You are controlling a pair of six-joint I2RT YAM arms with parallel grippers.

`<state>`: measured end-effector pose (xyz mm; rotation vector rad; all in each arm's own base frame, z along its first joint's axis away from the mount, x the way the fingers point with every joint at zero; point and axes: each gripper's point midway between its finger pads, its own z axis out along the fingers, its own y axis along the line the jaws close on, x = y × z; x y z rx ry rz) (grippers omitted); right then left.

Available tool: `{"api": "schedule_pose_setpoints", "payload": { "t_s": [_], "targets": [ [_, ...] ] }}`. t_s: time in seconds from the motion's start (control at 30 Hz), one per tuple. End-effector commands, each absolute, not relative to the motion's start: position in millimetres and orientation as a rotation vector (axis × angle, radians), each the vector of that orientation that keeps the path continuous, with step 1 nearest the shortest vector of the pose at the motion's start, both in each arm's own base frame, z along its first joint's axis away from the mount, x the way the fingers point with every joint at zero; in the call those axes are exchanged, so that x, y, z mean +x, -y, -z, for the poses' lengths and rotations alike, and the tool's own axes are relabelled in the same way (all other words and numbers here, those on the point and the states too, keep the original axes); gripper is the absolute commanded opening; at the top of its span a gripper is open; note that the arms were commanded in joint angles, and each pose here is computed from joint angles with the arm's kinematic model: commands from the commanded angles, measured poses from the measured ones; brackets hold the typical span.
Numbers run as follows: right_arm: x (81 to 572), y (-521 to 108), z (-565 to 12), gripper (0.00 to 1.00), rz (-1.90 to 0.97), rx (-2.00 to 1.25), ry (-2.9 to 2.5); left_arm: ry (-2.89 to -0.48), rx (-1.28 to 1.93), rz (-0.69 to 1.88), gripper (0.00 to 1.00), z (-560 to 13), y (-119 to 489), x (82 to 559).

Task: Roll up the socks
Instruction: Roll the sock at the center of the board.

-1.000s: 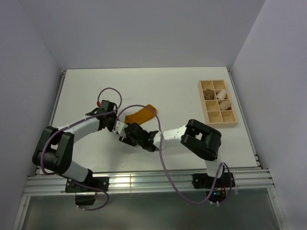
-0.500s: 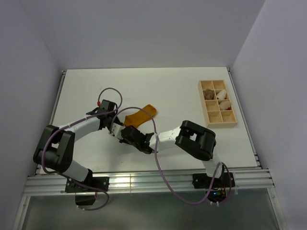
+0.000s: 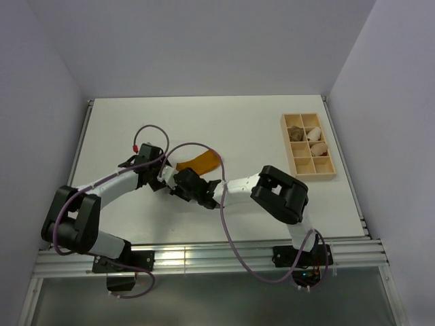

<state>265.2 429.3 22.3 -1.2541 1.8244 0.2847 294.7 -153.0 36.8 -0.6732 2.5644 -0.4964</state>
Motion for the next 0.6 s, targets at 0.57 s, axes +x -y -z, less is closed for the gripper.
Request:
{"api": "schedule_pose_setpoints", "payload": {
  "t_s": [0.57],
  "targets": [
    [251, -409, 7, 0.00, -1.237, -0.927, -2.369, -2.188, -0.808, 0.712, 0.75, -77, 127, 300]
  ]
}}
